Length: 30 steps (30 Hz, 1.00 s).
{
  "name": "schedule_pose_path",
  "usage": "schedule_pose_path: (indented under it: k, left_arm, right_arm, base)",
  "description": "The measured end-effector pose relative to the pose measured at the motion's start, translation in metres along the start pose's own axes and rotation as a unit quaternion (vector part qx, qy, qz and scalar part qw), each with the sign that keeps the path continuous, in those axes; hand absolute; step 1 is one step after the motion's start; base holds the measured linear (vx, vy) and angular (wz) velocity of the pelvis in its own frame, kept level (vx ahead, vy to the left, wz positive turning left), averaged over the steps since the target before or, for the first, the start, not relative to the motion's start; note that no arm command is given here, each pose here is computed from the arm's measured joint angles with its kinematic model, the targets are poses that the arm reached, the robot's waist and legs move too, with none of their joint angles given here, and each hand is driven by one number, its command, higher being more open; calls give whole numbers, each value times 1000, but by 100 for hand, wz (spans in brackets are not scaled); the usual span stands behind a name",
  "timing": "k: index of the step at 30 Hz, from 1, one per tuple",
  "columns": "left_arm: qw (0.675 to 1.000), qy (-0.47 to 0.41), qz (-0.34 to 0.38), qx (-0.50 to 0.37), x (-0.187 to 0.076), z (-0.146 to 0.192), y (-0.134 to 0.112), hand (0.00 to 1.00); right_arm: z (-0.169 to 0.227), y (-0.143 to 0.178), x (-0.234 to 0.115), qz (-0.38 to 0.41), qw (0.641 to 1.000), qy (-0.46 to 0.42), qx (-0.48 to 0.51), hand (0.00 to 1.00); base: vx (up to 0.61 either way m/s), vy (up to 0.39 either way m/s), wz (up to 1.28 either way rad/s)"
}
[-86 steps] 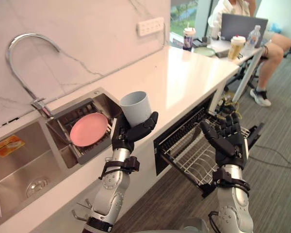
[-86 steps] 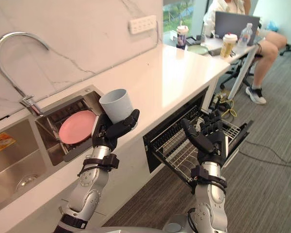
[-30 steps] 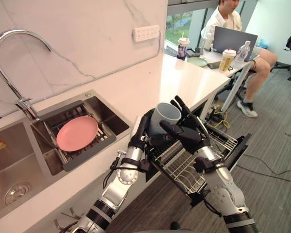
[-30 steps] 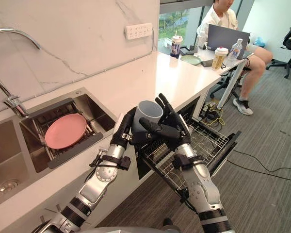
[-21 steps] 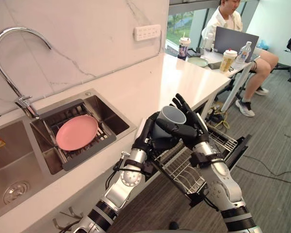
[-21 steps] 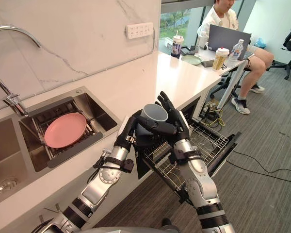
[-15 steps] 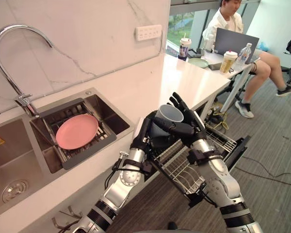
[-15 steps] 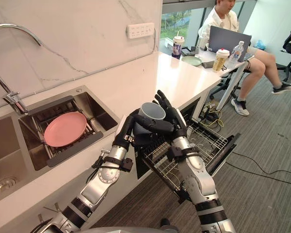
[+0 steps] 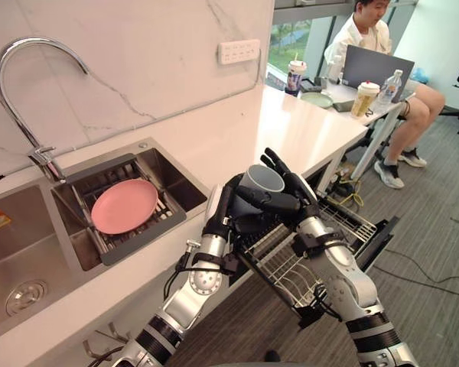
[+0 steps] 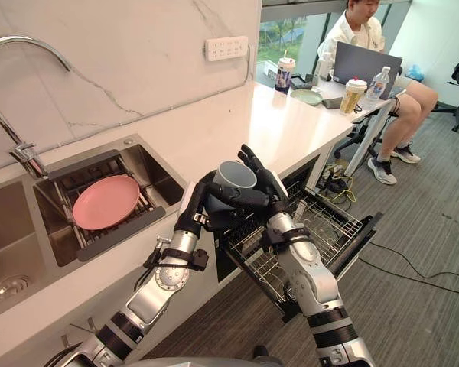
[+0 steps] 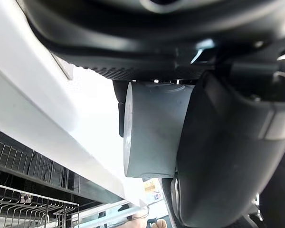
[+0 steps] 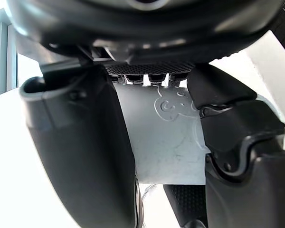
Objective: Walk over to the sink, pick up the cup, carry it to the dishwasher, place the cup inside the dishwasher, then close the dishwasher door
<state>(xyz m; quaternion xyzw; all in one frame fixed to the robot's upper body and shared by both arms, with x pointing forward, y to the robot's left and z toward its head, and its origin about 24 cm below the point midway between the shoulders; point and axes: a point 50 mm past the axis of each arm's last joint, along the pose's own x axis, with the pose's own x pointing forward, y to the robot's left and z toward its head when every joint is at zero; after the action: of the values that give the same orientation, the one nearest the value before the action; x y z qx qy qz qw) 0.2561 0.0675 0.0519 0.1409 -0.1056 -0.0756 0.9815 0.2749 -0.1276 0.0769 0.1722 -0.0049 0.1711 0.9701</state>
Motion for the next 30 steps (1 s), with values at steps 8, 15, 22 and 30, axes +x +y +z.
schedule_pose_path:
  k: [8,15,22,30]
  left_arm:
    - [999,-18,44,1,1,8,6,0]
    - [995,-53,82,-12,6,24,11,0]
    - [995,-63,76,-5,7,27,8,0]
    - [996,-70,63,-8,8,30,3,0]
  right_arm:
    - [-6,8,2,15,999,10,31,100]
    - [-15,23,3,39,997,22,67,0]
    - [-17,22,1,21,997,14,76,0]
    - [-16,22,-6,4,997,-1,83,0]
  base:
    - [-3,-1,-5]
    - [-3,-1,0]
    - [0,0,0]
    - [0,0,0]
